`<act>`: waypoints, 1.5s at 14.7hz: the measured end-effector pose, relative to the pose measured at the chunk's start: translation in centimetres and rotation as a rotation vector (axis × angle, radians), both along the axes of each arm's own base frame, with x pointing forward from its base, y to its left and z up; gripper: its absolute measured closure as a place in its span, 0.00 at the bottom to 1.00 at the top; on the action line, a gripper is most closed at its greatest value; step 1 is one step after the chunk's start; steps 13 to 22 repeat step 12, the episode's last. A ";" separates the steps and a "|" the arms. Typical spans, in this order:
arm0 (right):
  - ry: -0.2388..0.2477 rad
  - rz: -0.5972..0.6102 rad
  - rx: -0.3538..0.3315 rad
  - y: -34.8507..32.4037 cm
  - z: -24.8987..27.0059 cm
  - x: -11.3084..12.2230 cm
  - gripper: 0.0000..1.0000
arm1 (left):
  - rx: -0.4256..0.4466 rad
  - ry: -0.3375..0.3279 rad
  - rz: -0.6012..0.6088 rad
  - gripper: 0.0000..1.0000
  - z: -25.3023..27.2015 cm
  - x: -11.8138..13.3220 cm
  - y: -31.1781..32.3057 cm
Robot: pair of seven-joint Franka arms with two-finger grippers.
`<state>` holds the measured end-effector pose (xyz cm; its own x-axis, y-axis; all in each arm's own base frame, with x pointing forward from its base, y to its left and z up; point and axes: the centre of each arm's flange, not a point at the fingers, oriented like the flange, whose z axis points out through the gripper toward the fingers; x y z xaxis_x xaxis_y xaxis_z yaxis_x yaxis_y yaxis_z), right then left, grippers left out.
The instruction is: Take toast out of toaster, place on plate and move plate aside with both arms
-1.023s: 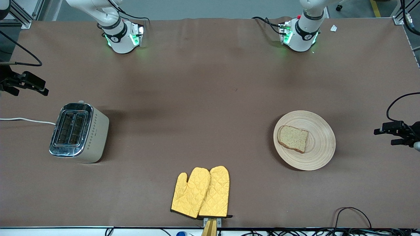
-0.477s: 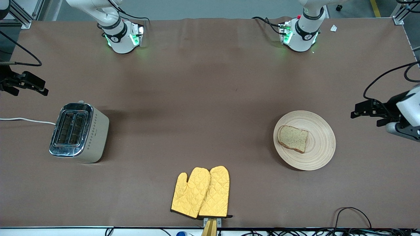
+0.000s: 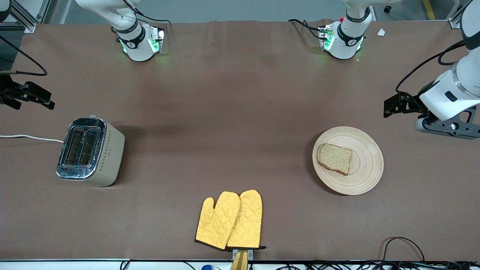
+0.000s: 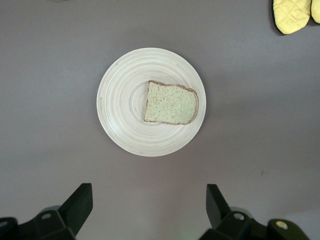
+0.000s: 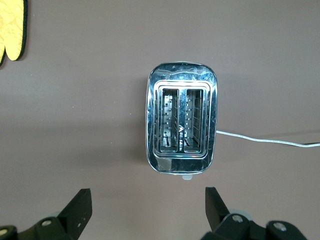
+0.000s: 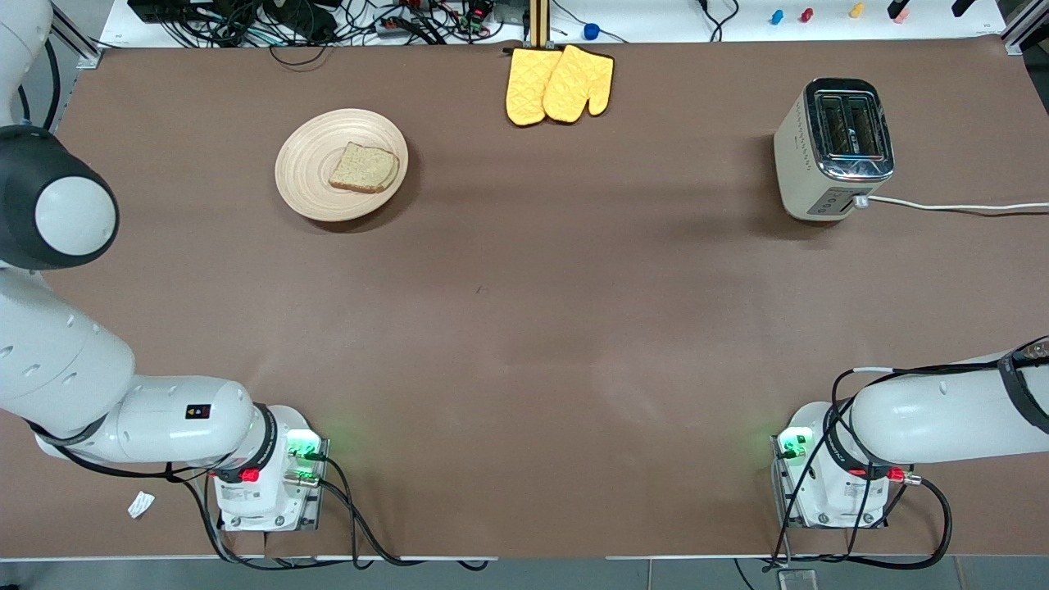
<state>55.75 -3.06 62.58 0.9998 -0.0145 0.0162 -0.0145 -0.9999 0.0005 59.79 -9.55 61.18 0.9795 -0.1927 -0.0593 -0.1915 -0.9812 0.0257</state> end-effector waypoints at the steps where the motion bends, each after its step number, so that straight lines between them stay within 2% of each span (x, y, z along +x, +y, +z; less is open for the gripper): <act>1: 0.000 0.000 0.000 0.0 0.0 0.0 0.00 | 0.002 0.000 0.003 0.00 0.1 -0.2 0.2; 3: 0.000 0.000 0.000 0.0 0.0 0.0 0.00 | 0.004 -0.007 0.008 0.00 0.2 -0.6 0.5; 6: 0.000 -0.002 0.000 -0.1 0.0 0.0 0.00 | 0.002 -0.068 0.008 0.00 -0.3 -1.0 0.2; 8: 0.000 -0.002 0.000 -0.1 0.0 0.0 0.00 | 0.006 -0.087 0.005 0.00 -0.6 -1.8 0.0; 12: 0.000 -0.003 0.000 -0.1 0.0 0.0 0.00 | 0.049 -0.124 0.004 0.00 0.3 -2.3 0.1; 22: 0.000 -0.003 0.000 -0.1 0.0 0.0 0.00 | 0.049 -0.124 0.004 0.00 0.3 -2.3 0.1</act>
